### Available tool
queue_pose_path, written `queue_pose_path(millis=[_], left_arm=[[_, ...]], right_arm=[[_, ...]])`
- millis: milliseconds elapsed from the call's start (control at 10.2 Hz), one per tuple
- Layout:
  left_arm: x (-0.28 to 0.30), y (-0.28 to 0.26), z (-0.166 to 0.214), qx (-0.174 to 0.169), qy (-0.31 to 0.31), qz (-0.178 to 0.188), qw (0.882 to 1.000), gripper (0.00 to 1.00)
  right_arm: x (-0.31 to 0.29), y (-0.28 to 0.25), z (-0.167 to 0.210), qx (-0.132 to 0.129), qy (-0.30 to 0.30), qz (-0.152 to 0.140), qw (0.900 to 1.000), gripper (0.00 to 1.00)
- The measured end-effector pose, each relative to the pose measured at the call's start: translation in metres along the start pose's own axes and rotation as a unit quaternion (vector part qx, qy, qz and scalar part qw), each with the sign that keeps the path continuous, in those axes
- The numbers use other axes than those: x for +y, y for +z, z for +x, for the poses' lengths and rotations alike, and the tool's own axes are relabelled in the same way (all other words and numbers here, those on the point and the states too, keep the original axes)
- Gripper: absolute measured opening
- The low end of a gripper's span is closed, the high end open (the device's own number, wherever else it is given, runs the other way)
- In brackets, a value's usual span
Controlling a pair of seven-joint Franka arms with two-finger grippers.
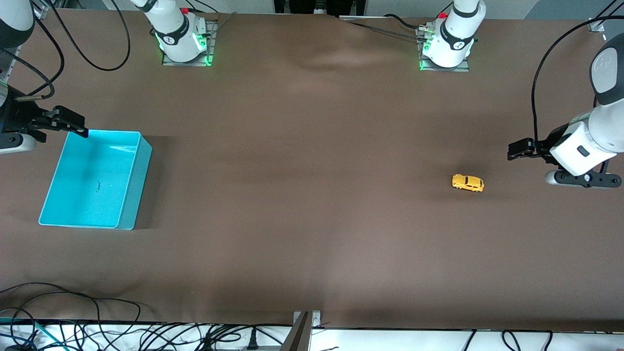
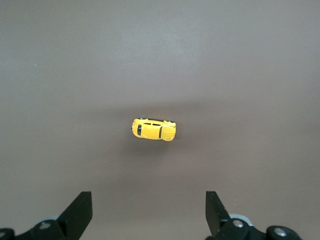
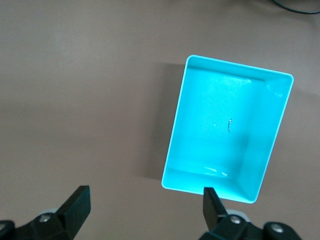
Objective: Wind up and store yellow beetle car
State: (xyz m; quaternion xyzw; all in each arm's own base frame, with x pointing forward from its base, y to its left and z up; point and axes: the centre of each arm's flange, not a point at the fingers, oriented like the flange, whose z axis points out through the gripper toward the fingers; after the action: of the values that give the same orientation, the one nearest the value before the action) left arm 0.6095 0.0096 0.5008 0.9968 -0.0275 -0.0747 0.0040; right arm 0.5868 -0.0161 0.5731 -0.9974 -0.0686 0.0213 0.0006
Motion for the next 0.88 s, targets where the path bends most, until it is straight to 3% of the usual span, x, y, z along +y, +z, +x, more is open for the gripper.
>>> queue_pose_path(millis=[885], left_arm=[[-0.0045, 0.0005, -0.0003, -0.001, -0.004, -0.001, 1.000, 1.00]], right_arm=[[0.0000, 0.0024, 0.0000, -0.002, 0.000, 0.000, 1.000, 1.00]])
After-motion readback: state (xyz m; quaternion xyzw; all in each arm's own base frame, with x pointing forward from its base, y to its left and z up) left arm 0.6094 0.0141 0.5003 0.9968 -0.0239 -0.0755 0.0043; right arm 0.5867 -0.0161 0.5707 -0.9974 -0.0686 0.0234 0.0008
